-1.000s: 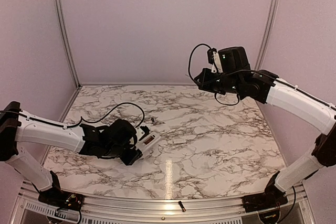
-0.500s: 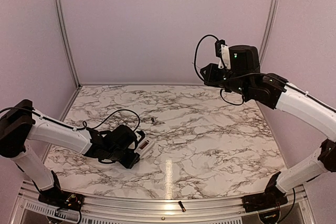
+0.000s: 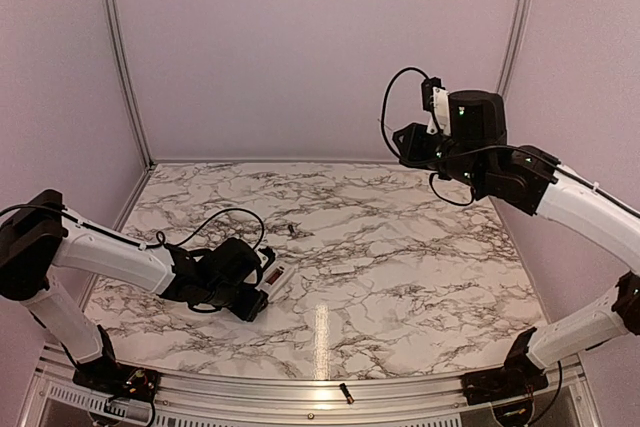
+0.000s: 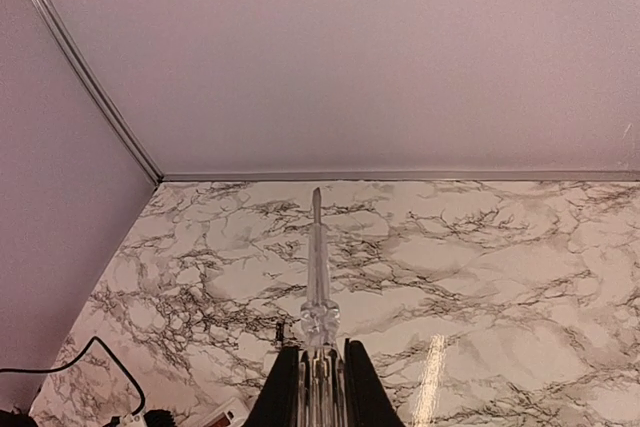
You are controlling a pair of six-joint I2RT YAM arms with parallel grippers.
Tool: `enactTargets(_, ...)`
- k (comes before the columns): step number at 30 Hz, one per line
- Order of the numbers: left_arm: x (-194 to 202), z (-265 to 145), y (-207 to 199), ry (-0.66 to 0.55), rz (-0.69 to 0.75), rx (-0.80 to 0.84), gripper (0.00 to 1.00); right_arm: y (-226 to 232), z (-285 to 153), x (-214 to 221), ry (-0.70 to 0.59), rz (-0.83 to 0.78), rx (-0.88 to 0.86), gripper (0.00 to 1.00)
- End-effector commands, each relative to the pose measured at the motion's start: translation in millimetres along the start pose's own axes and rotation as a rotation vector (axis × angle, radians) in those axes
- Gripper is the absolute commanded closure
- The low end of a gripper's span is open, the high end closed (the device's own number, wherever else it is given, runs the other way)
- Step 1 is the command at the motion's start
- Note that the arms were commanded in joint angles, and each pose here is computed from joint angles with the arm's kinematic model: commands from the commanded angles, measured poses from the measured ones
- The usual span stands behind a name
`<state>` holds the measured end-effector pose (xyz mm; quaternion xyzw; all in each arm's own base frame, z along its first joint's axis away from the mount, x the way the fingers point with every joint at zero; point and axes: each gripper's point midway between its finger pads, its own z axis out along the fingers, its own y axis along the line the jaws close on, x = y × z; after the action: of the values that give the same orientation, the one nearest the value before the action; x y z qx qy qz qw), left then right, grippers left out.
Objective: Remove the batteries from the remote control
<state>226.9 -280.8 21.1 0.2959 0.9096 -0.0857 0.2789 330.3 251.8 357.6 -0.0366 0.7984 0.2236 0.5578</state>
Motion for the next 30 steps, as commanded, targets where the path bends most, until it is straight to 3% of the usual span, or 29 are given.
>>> enactTargets(1, -5.1, -1.6, -0.3, -0.028, -0.029, 0.018, 0.34, -1.8, -9.4, -4.5, -0.025, -0.008, 0.004, 1.00)
enactTargets(10, -37.3, -31.5, -2.2, -0.124, -0.045, 0.040, 0.09, -1.9, -14.0, -8.1, -0.040, -0.012, -0.003, 1.00)
enactTargets(17, -99.5, -95.4, 11.8, -0.309, -0.050, -0.021, 0.01, 0.5, -15.8, -13.5, -0.059, -0.018, -0.015, 1.00)
enactTargets(23, -156.4, -157.9, 38.4, -0.491, -0.160, -0.081, 0.01, 10.1, -15.7, -21.4, -0.088, -0.022, -0.060, 1.00)
enactTargets(26, -187.5, -188.6, 34.4, -0.571, -0.192, 0.044, 0.01, 20.6, -16.1, -27.4, -0.107, -0.018, -0.111, 1.00)
enactTargets(30, -232.1, -244.1, 19.5, -0.738, -0.256, 0.341, 0.03, 46.9, -20.6, -41.6, -0.139, -0.011, -0.243, 1.00)
